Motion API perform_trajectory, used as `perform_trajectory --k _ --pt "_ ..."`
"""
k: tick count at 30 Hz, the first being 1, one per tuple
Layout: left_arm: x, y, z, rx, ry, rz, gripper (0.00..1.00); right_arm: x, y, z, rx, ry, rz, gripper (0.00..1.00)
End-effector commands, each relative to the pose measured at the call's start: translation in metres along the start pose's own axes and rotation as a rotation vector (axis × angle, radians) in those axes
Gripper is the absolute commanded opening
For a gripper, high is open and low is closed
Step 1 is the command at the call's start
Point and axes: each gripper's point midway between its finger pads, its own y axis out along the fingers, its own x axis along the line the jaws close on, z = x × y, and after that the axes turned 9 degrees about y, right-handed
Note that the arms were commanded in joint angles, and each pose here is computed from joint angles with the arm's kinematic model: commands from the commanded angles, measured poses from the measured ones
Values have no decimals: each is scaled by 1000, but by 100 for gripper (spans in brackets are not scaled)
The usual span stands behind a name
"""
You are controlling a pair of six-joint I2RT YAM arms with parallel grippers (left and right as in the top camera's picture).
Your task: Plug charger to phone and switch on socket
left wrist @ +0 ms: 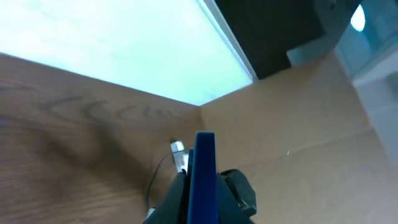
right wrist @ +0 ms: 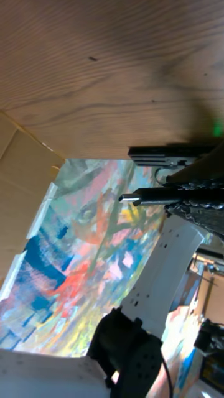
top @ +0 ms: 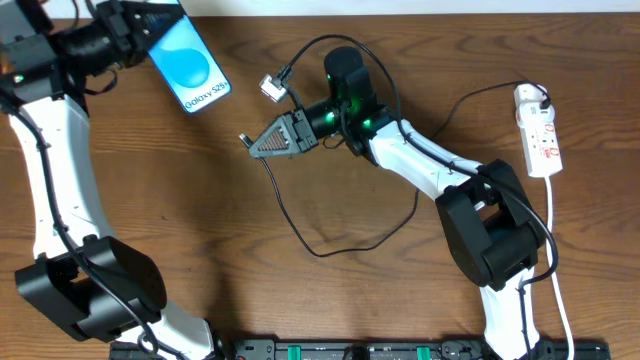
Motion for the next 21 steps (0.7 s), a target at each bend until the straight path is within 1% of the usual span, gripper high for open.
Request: perform_trajectory --k 1,6,21 --pt "0 -8 -7 -19 -92 -3 8 5 -2 -5 -7 70 -12 1" --pt "8 -10 -11 -48 -145 -48 7 17 -2 -12 -25 61 -24 1" --pt "8 -4 -10 -43 -142 -54 7 55 -5 -28 -103 37 -86 1"
